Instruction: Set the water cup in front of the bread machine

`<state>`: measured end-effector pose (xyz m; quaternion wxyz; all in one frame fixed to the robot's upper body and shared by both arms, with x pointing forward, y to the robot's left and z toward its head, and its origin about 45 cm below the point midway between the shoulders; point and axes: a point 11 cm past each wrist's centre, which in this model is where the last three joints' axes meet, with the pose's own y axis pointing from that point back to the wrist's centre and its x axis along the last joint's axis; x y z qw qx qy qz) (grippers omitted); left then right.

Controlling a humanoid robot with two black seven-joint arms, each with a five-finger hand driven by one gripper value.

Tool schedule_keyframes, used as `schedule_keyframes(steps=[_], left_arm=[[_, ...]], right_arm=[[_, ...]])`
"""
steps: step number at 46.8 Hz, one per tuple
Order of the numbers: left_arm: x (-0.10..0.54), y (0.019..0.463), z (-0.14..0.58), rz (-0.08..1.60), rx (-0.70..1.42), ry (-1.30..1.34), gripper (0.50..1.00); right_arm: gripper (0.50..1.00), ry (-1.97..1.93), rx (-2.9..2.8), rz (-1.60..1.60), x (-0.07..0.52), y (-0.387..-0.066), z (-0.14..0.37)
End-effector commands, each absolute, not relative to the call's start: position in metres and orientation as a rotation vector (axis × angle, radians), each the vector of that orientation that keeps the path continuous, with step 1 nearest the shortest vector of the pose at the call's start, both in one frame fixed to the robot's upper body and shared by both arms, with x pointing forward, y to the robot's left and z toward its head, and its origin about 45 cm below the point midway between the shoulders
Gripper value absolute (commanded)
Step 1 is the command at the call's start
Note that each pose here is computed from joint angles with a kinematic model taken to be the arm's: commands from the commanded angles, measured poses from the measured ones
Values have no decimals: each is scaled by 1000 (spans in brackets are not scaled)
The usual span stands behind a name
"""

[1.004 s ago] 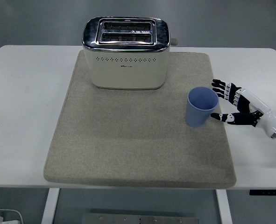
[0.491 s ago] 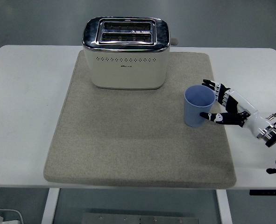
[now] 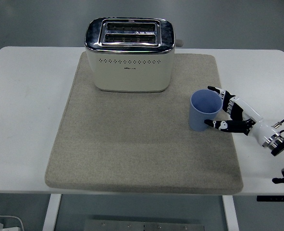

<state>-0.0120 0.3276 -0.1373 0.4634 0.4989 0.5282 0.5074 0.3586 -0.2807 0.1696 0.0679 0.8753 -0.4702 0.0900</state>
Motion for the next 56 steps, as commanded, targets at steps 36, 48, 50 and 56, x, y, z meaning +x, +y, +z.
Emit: schedule_keyframes(steps=[36,48,50,56], left_arm=[[-12,328,-137,1247,1226,1298,1000],[-12,328,-137,1247,1226,1298,1000],[-11,328,-137,1247,1225,1297,1000],[-12,328,-137,1247,1226,1298,1000]], right_arm=[[946,-1439,2683,228,356,-266,167],[946,-1447,2684,230,357,-265,167],[948,-1448,2685,226,357,-264,166],[946,-1446,2691,223,356,-261,166]])
